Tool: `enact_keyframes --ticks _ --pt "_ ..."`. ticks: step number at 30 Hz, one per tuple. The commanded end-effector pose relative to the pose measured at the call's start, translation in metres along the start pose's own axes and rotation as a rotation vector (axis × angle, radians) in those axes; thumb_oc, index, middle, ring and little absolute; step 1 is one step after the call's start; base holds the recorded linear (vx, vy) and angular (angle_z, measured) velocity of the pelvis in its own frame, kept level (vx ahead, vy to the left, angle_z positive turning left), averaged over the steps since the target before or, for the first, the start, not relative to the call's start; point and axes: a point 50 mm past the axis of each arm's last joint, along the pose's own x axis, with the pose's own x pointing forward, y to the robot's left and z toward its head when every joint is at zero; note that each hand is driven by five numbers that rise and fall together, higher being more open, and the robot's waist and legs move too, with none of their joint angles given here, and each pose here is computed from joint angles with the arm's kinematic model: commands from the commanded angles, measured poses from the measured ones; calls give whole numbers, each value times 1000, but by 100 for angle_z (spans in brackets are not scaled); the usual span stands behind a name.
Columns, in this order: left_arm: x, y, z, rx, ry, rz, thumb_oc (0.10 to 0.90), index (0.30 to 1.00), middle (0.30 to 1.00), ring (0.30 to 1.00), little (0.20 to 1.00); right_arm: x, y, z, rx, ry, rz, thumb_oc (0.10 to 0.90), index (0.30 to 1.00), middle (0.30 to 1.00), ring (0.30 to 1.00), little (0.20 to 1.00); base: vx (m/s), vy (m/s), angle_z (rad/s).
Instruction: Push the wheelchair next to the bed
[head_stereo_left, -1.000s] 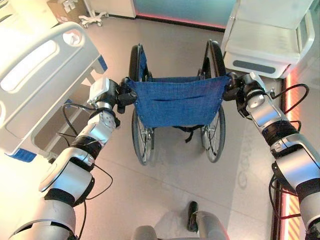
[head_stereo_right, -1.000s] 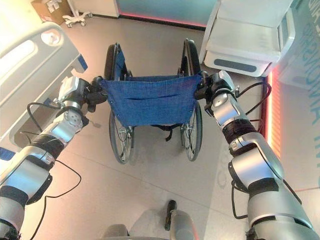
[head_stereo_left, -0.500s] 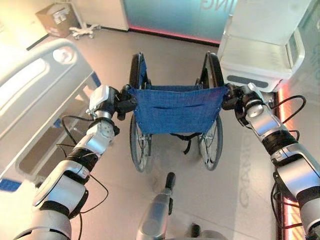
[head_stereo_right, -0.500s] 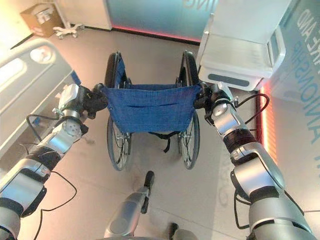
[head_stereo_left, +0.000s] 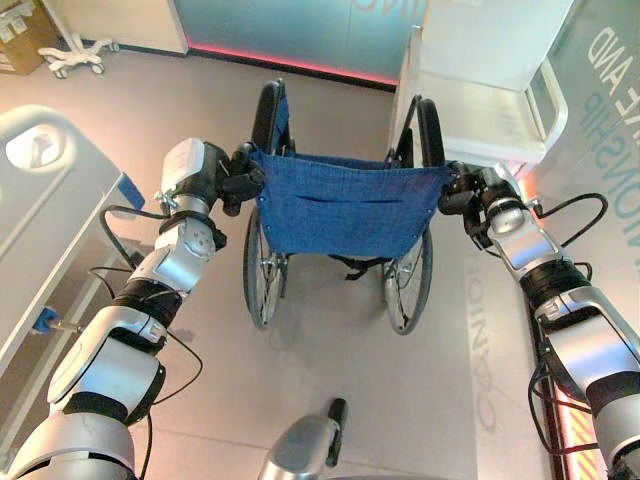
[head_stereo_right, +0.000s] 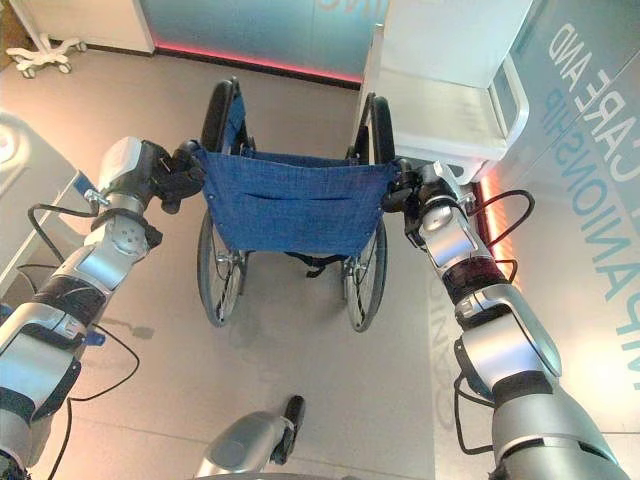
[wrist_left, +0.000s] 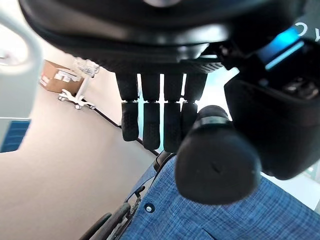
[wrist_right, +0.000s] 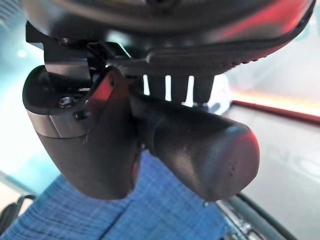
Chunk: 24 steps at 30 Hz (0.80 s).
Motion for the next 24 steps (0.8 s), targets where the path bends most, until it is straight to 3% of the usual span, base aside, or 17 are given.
enact_keyframes --ticks 1,6,12,19,24 --pt "-16 -20 -15 105 -51 -77 400 300 300 300 300 -5 7 11 -283 -224 20 400 300 300 300 300 324 31 -4" --pt "-9 -20 -5 54 -63 -116 400 300 300 300 300 -3 -11 24 -338 -232 -19 400 300 300 300 300 314 -35 53" --pt "-9 -42 11 40 -90 -244 400 300 300 300 300 -1 -27 28 -362 -171 -27 400 300 300 300 300 480 -169 83" --pt "-9 -47 13 57 -80 -303 400 300 300 300 300 -1 -41 27 -366 -151 -33 400 300 300 300 300 488 -393 53" --pt "-12 -47 -9 90 23 -300 400 300 300 300 300 -3 -27 36 -346 -175 49 400 300 300 300 300 483 -384 61"
